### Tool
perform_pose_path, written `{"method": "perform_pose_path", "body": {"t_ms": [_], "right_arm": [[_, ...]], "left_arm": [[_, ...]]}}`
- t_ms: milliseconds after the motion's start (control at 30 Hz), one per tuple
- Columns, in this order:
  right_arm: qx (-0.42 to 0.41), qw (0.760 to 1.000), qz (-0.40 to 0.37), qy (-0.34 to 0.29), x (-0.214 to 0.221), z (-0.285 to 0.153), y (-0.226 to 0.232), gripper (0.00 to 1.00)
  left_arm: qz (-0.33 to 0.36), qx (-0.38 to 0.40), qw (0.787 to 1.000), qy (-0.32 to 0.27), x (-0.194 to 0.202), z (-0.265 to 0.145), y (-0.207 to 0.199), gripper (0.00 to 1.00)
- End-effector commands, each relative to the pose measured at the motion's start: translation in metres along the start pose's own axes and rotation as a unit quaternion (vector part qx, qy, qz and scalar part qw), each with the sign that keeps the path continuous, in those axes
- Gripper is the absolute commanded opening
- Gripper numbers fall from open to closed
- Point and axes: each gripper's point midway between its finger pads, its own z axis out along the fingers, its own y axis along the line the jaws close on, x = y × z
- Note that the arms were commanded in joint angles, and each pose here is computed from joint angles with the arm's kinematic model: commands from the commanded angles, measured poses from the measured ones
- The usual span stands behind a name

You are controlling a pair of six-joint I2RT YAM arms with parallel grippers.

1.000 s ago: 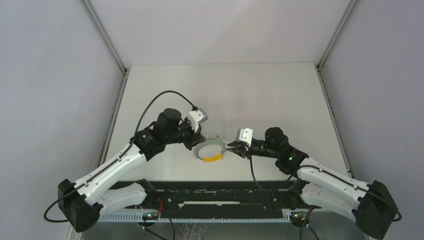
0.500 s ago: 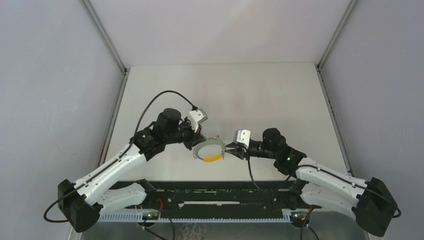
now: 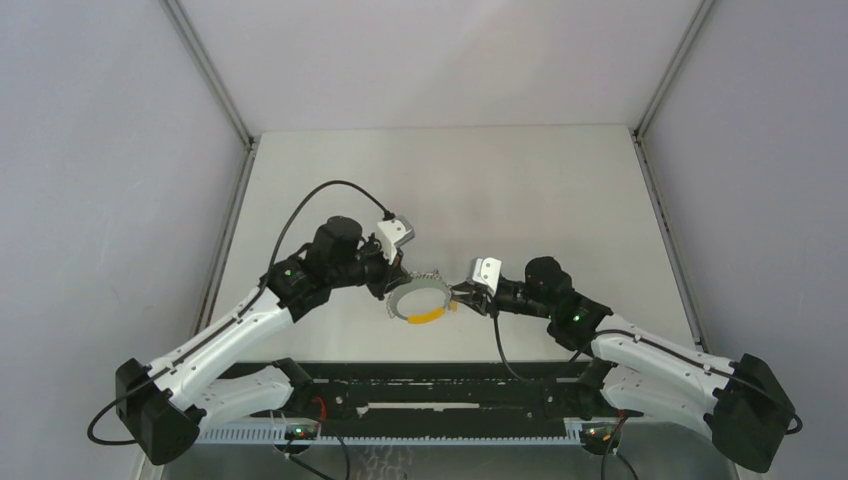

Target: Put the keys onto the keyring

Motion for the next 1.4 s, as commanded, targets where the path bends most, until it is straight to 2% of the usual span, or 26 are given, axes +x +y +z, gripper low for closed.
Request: {"method": "perform_pose_path", "body": {"t_ms": [0,467,533,633,867,1000,1233,1367], "right_arm": [[0.024,0.998,-0.025,-0.046,-0.03,-0.001,-0.011,0.2],[0.006,0.999,-0.032,-0.034,-0.035,-0.009,-0.005,0.0],[0.002,0.999,-0.027,-0.023,-0.037,-0.011,-0.004,0.0],[-0.004,1.0,-0.014,-0.011,-0.041,-0.016,-0.002,0.0],[0.025,0.998,0.052,0.038,-0.046,-0.022,-0.013,0.0],[0.02,0.994,0.079,0.073,-0.046,-0.024,-0.014,0.0],[0.009,0.996,0.045,0.081,-0.047,-0.032,-0.013,0.0],[-0.002,0.996,0.025,0.08,-0.052,-0.033,-0.013,0.0]], "left_arm": [[0.013,0.017,0.998,-0.058,-0.04,-0.009,-0.008,0.0],[0.008,0.0,0.999,-0.035,-0.029,0.004,0.0,0.01],[0.012,-0.009,0.999,-0.039,-0.029,0.006,0.003,0.06],[0.013,-0.025,0.998,-0.061,-0.036,0.009,0.007,0.22],[0.021,-0.027,0.99,-0.134,-0.052,0.011,0.001,0.5],[0.028,0.003,0.981,-0.191,-0.057,0.006,-0.014,0.57],[0.025,0.056,0.957,-0.284,-0.057,0.003,-0.032,0.63],[0.029,0.065,0.954,-0.292,-0.06,0.008,-0.034,0.64]]}}
